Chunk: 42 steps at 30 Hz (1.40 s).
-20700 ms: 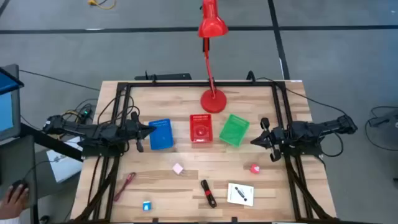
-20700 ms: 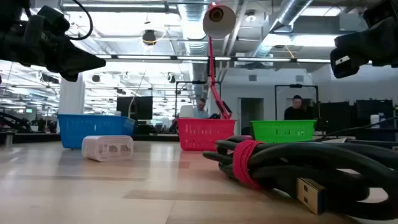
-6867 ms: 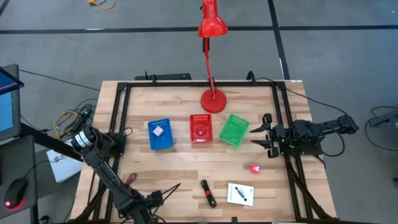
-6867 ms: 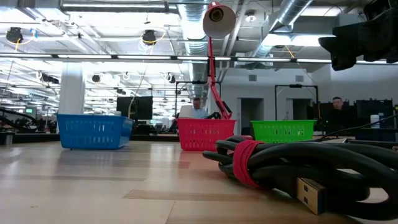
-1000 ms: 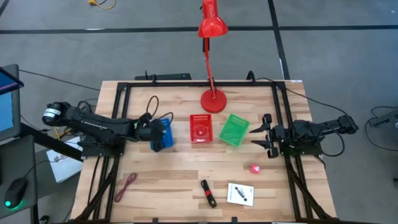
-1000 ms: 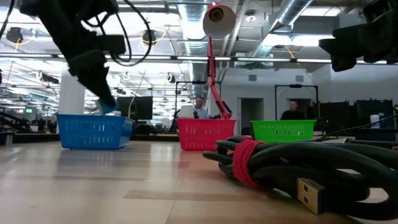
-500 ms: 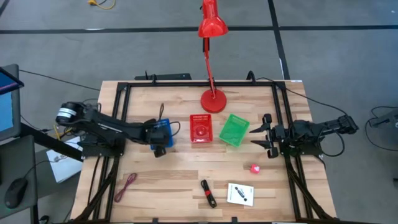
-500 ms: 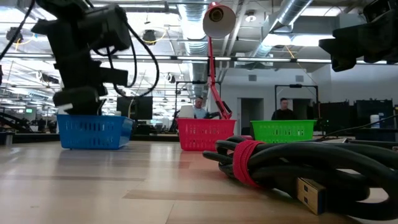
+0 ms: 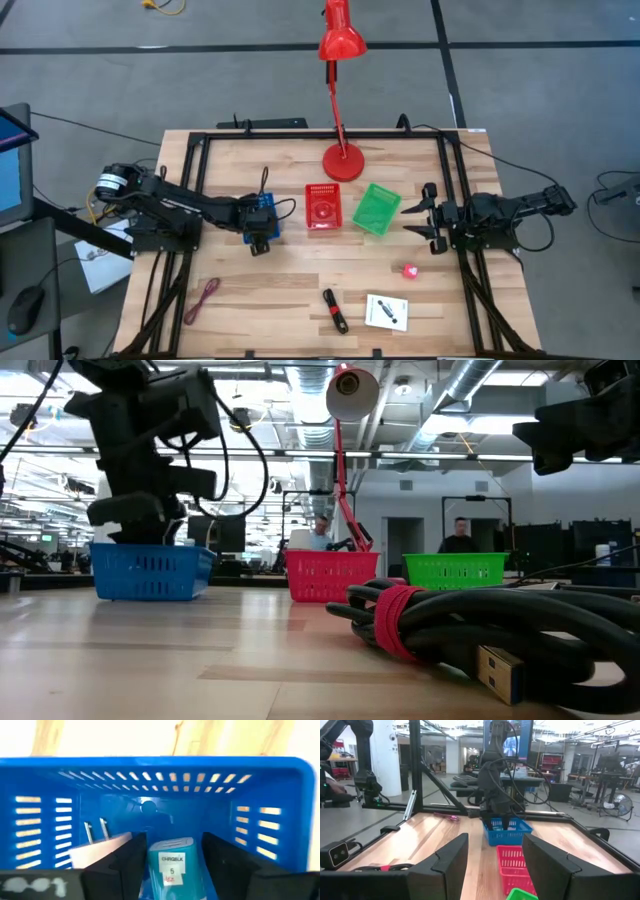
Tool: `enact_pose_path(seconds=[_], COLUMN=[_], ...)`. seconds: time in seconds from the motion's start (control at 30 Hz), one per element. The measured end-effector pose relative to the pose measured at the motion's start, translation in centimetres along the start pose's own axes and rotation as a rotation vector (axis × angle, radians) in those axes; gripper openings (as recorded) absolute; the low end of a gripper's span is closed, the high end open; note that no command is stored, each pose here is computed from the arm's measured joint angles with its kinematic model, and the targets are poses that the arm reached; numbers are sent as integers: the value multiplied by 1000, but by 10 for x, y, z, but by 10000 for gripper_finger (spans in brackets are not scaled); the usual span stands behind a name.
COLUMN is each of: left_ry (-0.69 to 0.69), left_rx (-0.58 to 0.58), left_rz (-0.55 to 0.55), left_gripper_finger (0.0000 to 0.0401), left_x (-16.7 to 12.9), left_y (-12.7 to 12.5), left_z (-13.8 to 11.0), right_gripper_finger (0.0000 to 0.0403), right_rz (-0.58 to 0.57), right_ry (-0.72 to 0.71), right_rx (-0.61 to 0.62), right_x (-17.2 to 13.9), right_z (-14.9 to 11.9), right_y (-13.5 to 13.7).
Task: Pick and place items into bin
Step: Put the blue charger adapter into the blue bin, then put the pink charger adapter into the blue bin
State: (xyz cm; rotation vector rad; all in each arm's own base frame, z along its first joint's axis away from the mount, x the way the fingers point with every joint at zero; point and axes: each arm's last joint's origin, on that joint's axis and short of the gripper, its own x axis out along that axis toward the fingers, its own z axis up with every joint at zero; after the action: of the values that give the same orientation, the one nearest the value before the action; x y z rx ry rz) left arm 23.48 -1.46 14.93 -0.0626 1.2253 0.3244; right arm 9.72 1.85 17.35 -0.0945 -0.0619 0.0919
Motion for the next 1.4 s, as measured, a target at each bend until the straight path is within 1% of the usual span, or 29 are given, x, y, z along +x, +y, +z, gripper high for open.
enact_pose_path(seconds=[0.17, 0.27, 0.37, 0.47, 0.57, 0.7, 0.77, 0.83, 0.9, 0.93, 1.0, 1.1, 1.17, 1.23, 1.3, 1.4], left_ry=[-9, 18, 50, 56, 32, -27, -63, -93, -122, -131, -156, -192, -223, -250, -268, -285], left_rx=[44, 50, 51, 40, 34, 57, 73, 84, 81, 79, 88, 109, 109, 106, 95, 83], left_rz=[18, 90, 173, 172, 159, 161, 193, 245, 298, 325, 363, 415, 460, 504, 538, 579], left_gripper_finger=[202, 209, 210, 208, 205, 200, 196, 193, 190, 188, 186, 185, 184, 184, 184, 184], left_x=[-7, -10, -14, -20, -28, -44, -55, -69, -82, -89, -100, -114, -121, -127, -132, -136], left_y=[1, 6, 12, 14, 13, 12, 13, 15, 17, 19, 21, 23, 25, 26, 27, 29], left_z=[8, 9, 10, 16, 25, 44, 54, 64, 73, 76, 82, 91, 96, 100, 102, 104], right_gripper_finger=[181, 180, 180, 180, 180, 181, 179, 175, 169, 167, 162, 160, 161, 162, 162, 156], right_rz=[-1, -2, 9, 10, 2, -32, -40, -40, 24, 48, 51, 5, -3, 27, 89, 135], right_ry=[-3, -28, -26, -26, -32, -35, -66, -135, -167, -161, -83, 95, 222, 350, 485, 632], right_rx=[1, 13, 110, 168, 170, 171, 163, 182, 173, 163, 184, 269, 331, 405, 492, 584], right_x=[0, 0, 0, 0, 0, 0, 0, -1, -3, -4, -4, -2, 2, 11, 23, 40], right_z=[0, 3, 3, 3, 3, 3, 6, 14, 28, 34, 44, 60, 68, 73, 73, 70], right_y=[0, 0, 1, 1, 0, -1, -2, -4, -3, -2, -2, -3, -2, 3, 12, 29])
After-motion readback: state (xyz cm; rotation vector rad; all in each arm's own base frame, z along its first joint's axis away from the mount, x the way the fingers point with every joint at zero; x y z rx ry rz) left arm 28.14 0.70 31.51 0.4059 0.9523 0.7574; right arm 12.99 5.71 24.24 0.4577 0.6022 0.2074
